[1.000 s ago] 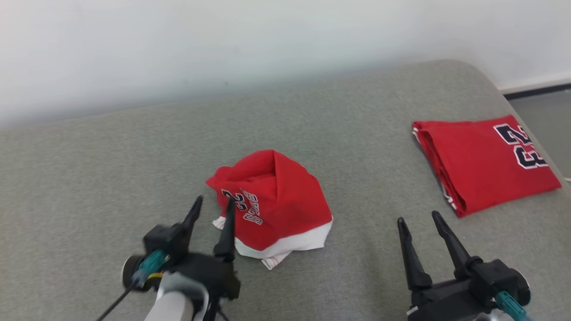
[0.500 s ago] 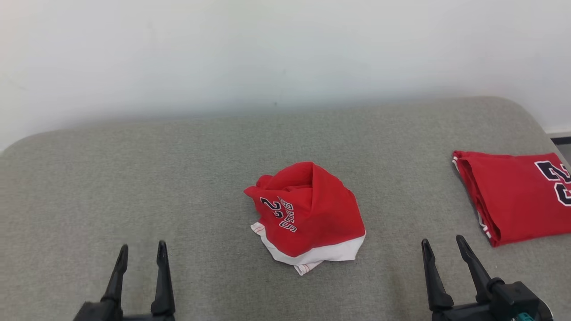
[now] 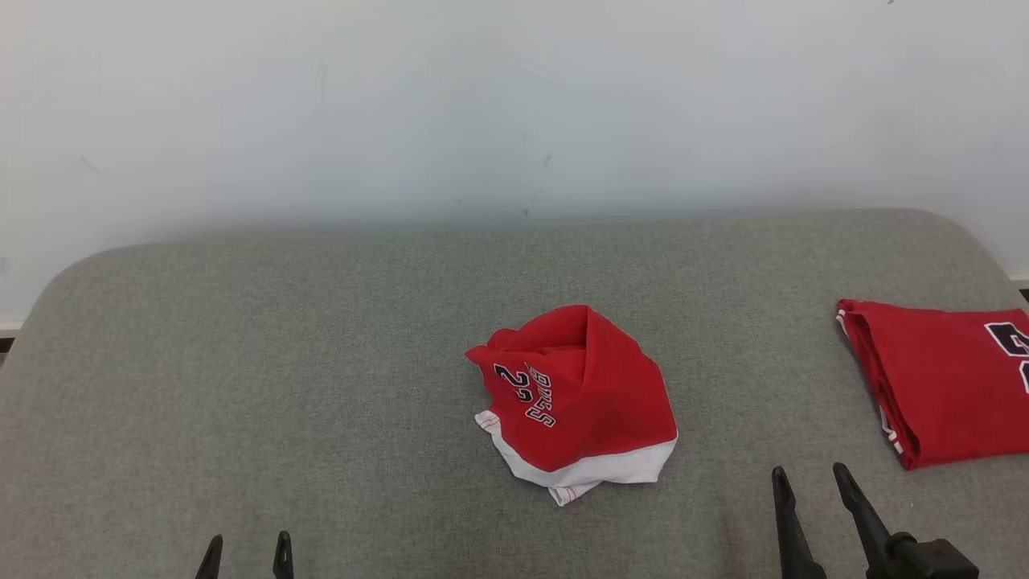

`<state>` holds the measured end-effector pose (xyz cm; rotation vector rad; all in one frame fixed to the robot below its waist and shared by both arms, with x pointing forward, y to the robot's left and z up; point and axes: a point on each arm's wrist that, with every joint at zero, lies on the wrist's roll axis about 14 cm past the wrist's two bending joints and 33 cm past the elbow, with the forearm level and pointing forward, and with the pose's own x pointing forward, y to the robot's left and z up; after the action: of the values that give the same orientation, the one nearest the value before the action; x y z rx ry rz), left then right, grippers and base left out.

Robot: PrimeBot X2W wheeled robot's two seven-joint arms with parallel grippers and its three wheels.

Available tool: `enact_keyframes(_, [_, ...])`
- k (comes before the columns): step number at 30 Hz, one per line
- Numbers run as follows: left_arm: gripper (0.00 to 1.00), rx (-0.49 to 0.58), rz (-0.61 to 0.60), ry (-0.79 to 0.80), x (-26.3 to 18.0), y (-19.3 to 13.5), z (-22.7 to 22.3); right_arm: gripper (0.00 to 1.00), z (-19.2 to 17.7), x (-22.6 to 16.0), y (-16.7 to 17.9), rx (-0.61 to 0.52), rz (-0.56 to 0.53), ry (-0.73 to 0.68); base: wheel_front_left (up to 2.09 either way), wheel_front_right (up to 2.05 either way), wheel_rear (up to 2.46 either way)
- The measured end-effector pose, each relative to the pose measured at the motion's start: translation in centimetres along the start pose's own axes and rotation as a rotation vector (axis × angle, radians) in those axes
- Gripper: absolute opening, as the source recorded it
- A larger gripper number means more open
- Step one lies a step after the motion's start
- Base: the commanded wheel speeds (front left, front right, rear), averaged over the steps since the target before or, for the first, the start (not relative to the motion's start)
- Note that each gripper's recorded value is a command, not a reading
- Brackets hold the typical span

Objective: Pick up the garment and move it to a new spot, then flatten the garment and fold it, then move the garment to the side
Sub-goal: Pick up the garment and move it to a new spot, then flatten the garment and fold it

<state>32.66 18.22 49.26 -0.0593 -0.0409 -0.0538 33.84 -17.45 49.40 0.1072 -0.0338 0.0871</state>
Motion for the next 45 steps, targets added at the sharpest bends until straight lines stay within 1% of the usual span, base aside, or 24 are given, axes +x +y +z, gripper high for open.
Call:
enact_keyframes(6, [1.0, -0.008, 0.018, -0.004, -0.1, 0.4, 0.1, 1.0, -0.5, -0.1, -0.3, 0.009, -0.013, 0.014, 0.0, 0.0, 0.0])
enact_keyframes(28, [1.0, -0.016, -0.006, 0.008, 0.5, -0.1, -0.3, 1.0, -1.0, 0.1, -0.2, 0.022, -0.018, 0.021, 0.0, 0.0, 0.0])
enact_keyframes(41, [1.0, -0.023, -0.022, 0.011, 0.9, -0.6, -0.4, 1.0, -1.2, 0.2, -0.2, 0.024, -0.02, 0.026, 0.0, 0.0, 0.0])
enact_keyframes(45, [1.0, -0.034, -0.047, 0.006, 1.4, -1.5, -0.3, 1.0, -1.2, 0.2, -0.2, 0.025, -0.022, 0.028, 0.0, 0.0, 0.0])
